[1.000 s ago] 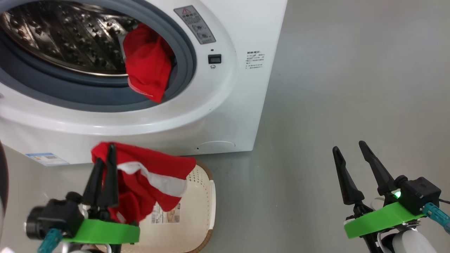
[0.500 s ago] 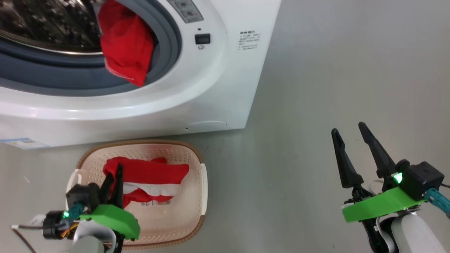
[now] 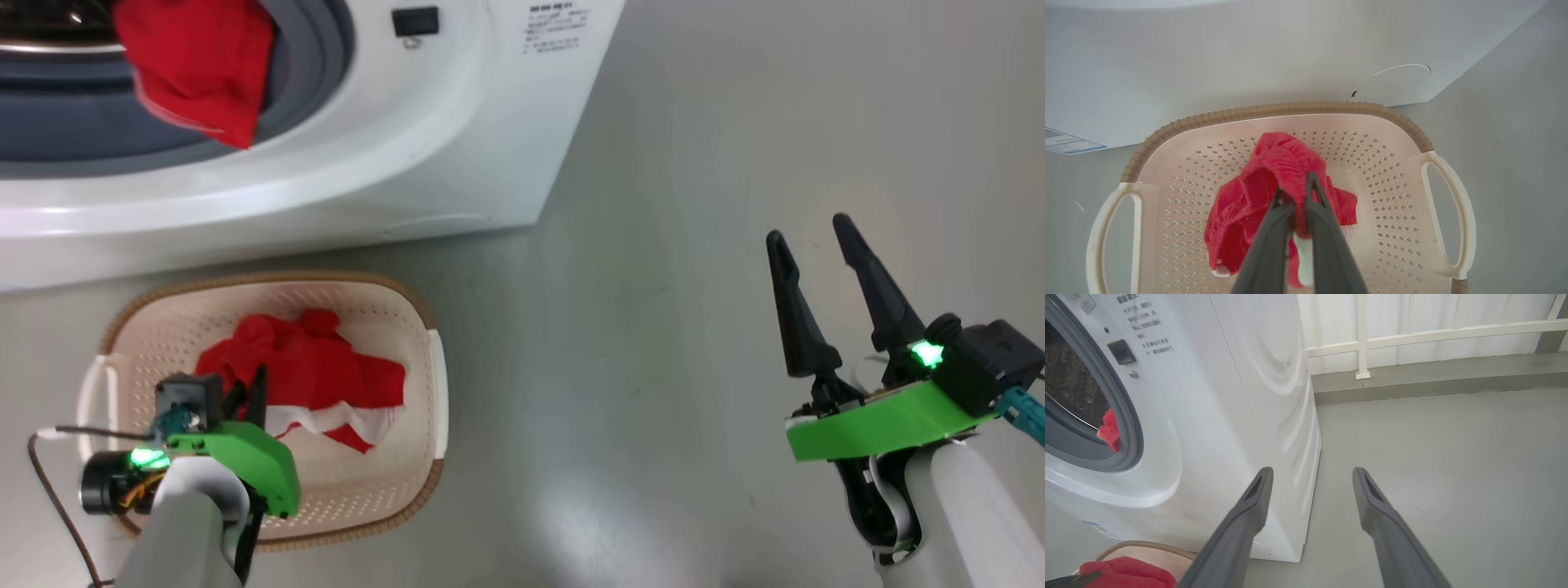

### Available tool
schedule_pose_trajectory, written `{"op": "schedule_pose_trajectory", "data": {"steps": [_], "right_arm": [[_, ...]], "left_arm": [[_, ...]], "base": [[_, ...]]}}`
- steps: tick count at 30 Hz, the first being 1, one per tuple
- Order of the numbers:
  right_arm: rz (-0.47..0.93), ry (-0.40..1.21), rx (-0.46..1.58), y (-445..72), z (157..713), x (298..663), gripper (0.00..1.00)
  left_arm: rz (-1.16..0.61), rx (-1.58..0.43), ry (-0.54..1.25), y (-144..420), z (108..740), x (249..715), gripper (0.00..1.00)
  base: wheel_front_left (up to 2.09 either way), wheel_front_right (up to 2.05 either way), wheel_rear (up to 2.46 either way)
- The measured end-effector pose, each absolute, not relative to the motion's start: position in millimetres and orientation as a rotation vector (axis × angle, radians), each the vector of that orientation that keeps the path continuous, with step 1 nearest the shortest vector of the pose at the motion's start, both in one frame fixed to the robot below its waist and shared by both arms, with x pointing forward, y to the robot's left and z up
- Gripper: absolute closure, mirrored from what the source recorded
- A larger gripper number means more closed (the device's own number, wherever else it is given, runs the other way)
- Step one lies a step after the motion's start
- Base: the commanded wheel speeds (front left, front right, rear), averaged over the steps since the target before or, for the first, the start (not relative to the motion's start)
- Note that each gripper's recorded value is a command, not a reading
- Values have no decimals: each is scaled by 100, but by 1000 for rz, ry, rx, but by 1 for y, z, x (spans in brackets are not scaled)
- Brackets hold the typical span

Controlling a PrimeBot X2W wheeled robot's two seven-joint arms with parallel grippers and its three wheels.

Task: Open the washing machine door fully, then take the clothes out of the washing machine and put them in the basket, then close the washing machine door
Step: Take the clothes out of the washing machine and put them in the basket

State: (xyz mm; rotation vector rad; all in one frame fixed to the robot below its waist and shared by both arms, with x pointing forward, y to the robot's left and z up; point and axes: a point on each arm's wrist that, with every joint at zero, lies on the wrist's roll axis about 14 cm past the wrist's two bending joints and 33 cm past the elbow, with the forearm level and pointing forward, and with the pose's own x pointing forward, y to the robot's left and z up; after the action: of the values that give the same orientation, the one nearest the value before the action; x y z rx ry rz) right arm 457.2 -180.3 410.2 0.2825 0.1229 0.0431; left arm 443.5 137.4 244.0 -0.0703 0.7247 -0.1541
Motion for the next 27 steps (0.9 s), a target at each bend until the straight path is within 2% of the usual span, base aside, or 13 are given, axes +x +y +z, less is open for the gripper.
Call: {"op": "schedule_pose_trajectory", "data": {"steps": [10, 11, 14, 15, 27], "right_arm": [[19, 167, 269, -188, 386, 466, 0], [16, 173, 268, -189, 383, 466, 0], [11, 173, 263, -192, 380, 470, 0], [11, 173, 262, -192, 380, 470, 0], [20, 157, 267, -189, 387, 471, 0]], "left_arm": [[-168, -45, 876, 138, 197, 438, 100], [-167, -44, 886, 137, 194, 438, 90], [-173, -43, 920, 134, 184, 435, 35], [-174, -43, 927, 133, 182, 434, 2], [-155, -52, 907, 138, 193, 438, 0]], "base": [[0, 0, 0], [0, 0, 0], [0, 0, 0], [0, 0, 0], [0, 0, 0]]}}
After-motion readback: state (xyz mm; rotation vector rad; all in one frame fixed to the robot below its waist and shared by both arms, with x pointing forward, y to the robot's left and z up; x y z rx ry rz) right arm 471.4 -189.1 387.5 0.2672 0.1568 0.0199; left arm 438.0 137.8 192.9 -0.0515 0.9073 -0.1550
